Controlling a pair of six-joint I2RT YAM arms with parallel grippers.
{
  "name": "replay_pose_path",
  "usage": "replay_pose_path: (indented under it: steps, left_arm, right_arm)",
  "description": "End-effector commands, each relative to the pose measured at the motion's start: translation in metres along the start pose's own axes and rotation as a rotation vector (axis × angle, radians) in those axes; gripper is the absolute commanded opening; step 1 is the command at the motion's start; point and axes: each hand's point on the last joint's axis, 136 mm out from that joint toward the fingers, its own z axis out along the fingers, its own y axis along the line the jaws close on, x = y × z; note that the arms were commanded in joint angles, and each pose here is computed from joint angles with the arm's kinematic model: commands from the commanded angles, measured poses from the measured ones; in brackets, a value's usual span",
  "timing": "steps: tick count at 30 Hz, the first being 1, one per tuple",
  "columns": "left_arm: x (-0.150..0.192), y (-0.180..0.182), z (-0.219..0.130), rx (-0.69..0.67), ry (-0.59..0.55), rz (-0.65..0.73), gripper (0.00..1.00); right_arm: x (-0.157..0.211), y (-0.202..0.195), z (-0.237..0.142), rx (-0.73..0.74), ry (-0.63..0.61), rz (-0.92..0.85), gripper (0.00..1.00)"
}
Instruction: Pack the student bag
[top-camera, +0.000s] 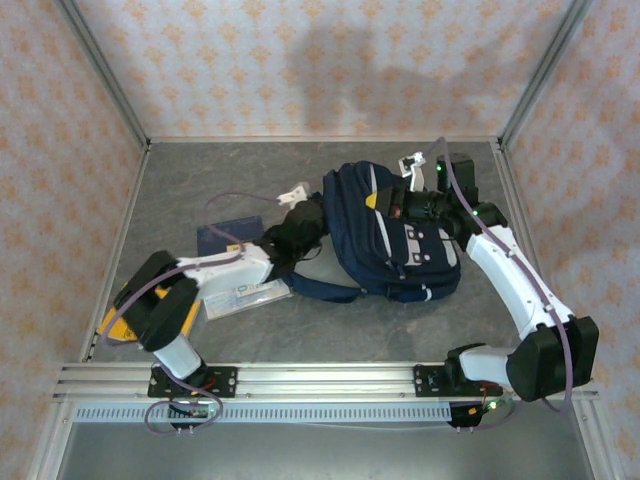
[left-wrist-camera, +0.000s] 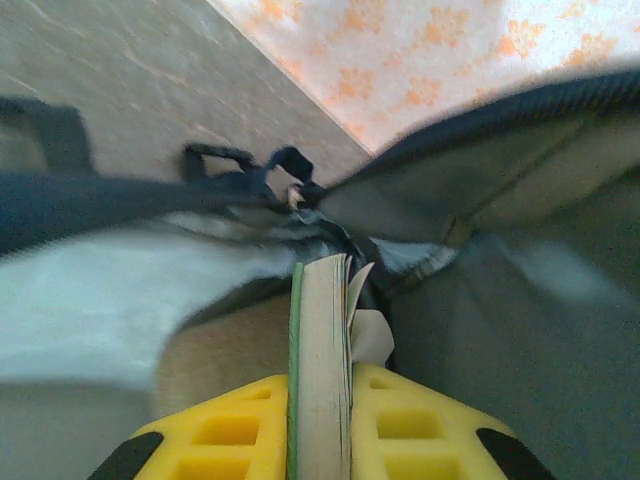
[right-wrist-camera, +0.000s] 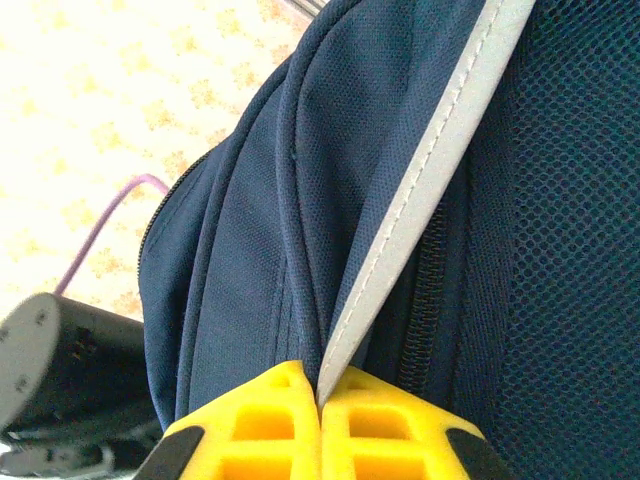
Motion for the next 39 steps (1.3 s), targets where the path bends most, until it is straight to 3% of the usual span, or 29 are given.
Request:
replay_pose_path:
  steps: [1,2,4,7,9,14,21,29,39]
  left_arm:
    - [0.016,-0.053,0.018,0.17,0.0,-0.122,0.0]
    - [0.027,-0.059,0.027,0.191,0.022,-0.138,0.0]
    - [0.054,-0.061,0.047,0.203,0.089,-0.146,0.09]
    - [0.085,-0.062,0.066,0.201,0.204,-0.179,0.4]
    - [0.092,-0.063,0.068,0.201,0.24,-0.192,0.56]
    - [0.078,-0.073,0.053,0.206,0.276,-0.126,0.76]
    - [0.047,-0.056,0.015,0.064,0.358,0.071,0.82]
    - [0.022,-0.038,-0.036,-0.05,0.388,0.225,0.85]
    - [-0.009,0.012,-0.099,-0.266,0.405,0.307,0.86]
  right_arm:
    - [-0.035,0.043,-0.01,-0.138,-0.11,-0.153,0.0]
    - [-0.036,0.042,-0.01,-0.136,-0.115,-0.153,0.0]
    - [-0.04,0.038,-0.008,-0.123,-0.123,-0.147,0.0]
    - [-0.047,0.027,-0.01,-0.072,-0.149,-0.131,0.0]
    - [-0.052,0.014,-0.013,-0.017,-0.171,-0.112,0.0]
    - [-0.058,-0.007,-0.024,0.126,-0.217,-0.129,0.0]
    - [-0.061,-0.049,-0.05,0.437,-0.255,-0.183,0.0]
    - [-0.064,-0.081,-0.064,0.598,-0.346,-0.173,0.0]
    - [-0.051,-0.117,-0.046,0.806,-0.284,-0.206,0.0]
